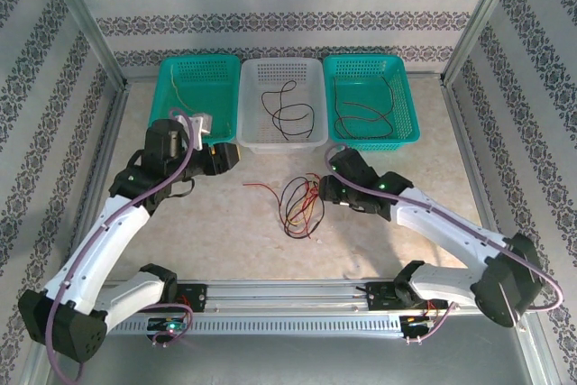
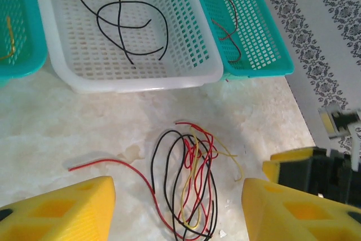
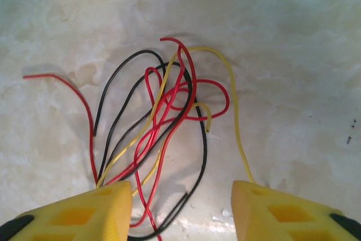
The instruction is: Untangle the cables
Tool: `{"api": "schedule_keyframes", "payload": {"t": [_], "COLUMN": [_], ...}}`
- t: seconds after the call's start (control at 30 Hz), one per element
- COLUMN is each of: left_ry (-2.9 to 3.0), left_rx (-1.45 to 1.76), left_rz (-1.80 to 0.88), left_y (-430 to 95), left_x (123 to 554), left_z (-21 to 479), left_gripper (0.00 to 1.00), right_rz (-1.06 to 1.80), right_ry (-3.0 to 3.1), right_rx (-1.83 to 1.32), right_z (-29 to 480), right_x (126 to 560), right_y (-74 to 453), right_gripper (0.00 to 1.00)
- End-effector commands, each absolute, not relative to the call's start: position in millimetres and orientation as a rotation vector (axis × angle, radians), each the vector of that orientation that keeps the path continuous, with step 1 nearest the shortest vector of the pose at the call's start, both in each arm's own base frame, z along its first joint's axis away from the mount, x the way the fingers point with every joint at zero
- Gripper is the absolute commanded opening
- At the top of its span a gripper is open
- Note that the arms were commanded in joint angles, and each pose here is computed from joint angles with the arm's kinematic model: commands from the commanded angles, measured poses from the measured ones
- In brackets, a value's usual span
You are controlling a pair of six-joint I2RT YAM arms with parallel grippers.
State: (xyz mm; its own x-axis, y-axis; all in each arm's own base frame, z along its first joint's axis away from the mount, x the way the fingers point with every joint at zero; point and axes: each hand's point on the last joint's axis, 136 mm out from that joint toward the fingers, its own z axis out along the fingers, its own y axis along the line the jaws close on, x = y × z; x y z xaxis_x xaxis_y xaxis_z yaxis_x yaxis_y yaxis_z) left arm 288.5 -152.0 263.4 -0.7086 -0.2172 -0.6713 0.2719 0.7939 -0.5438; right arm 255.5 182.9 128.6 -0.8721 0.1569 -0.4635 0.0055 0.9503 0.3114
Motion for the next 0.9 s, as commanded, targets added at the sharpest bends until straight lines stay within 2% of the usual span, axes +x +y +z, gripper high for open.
{"api": "schedule_keyframes", "payload": {"t": [0.0,0.17,0.4,0.87], "left_ry": [2.189,2.164,2.194,2.183], "left_rx": [-0.007,-0.036,-0.043,-0.022], "left_rz": [-0.826,-0.851,-0.837,-0.796], "left_y": [-148,-149,-147,-143], "left_x": [289,294,290,288], "left_z": [268,274,264,264], "left_gripper": [0.61,0.61,0.61,0.63], "right_rz": [0.467,0.467,0.418,0.378], "right_ry": [2.561,2.553,2.608,2.691], "right_rx": [0.154,0.173,0.165,0.136], "right_z": [132,112,87,53], "right_x": [280,303,325,332], "right_y": [193,200,208,217], "right_gripper": [0.48,0.47,0.37,0.19]}}
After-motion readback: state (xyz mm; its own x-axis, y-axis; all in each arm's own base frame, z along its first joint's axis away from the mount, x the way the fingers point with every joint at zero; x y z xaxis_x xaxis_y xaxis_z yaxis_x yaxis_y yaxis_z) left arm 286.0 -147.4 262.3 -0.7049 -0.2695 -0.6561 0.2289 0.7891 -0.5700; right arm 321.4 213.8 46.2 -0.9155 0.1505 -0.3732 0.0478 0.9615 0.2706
